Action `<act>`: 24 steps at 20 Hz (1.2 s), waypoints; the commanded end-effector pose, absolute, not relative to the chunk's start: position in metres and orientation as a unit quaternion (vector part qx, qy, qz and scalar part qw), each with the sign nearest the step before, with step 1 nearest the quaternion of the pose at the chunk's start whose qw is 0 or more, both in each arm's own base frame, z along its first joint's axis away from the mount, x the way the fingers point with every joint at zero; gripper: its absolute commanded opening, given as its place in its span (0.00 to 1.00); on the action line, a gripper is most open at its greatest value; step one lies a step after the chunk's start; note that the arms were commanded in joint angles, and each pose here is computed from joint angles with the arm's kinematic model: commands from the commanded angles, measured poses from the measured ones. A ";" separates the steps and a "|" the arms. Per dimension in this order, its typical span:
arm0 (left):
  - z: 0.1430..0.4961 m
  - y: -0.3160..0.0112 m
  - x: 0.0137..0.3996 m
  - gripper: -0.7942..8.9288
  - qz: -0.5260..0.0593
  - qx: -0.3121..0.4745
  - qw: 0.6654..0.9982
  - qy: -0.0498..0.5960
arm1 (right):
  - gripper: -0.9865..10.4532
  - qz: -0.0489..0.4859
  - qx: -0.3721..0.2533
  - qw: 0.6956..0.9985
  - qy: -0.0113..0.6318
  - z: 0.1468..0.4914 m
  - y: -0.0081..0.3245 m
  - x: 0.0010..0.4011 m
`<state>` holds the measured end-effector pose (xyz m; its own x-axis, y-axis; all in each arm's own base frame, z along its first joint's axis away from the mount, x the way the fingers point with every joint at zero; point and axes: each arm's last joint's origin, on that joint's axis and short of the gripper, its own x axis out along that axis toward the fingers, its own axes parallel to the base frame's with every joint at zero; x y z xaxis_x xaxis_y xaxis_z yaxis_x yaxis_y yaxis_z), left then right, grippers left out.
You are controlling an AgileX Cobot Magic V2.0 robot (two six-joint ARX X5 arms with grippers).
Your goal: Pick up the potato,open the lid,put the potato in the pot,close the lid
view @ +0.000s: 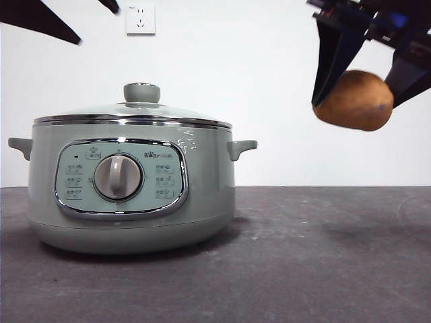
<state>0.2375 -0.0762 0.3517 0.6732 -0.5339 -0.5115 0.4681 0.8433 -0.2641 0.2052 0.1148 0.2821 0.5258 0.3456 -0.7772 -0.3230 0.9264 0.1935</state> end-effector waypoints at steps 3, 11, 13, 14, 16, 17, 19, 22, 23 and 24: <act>0.341 -0.106 0.264 0.50 -0.272 -0.004 0.908 0.318 | 0.08 0.191 0.008 0.873 0.448 0.284 0.113 0.202; 0.305 -0.141 0.285 0.50 -0.268 0.057 0.895 0.353 | 0.08 0.191 0.008 0.873 0.449 0.284 0.113 0.201; 0.302 -0.143 0.286 0.49 -0.268 0.060 0.894 0.355 | 0.08 0.191 0.008 0.873 0.449 0.284 0.113 0.201; 0.303 -0.143 0.286 0.44 -0.269 0.060 0.894 0.354 | 0.08 0.191 0.008 0.873 0.449 0.284 0.113 0.201; 0.302 -0.143 0.286 0.20 -0.269 0.061 0.893 0.357 | 0.08 0.191 0.008 0.873 0.449 0.284 0.113 0.201; 0.302 -0.143 0.285 0.10 -0.269 0.064 0.891 0.359 | 0.08 0.191 0.008 0.873 0.449 0.284 0.113 0.201; 0.301 -0.143 0.285 0.07 -0.272 0.073 0.890 0.360 | 0.08 0.191 0.008 0.873 0.449 0.284 0.113 0.201; 0.303 -0.143 0.286 0.07 -0.273 0.072 0.893 0.351 | 0.08 0.192 0.009 0.874 0.447 0.284 0.113 0.202; 0.305 -0.143 0.286 0.07 -0.273 0.071 0.895 0.345 | 0.08 0.193 0.010 0.875 0.444 0.285 0.113 0.202; 0.310 -0.143 0.287 0.07 -0.273 0.070 0.898 0.338 | 0.08 0.195 0.012 0.877 0.438 0.286 0.114 0.203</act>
<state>0.2854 -0.1419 0.3039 0.6087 -0.4258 -0.6695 0.5223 0.8502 -0.0660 0.2027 0.1134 0.2852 0.5336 0.3522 -0.7689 -0.3278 0.9242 0.1959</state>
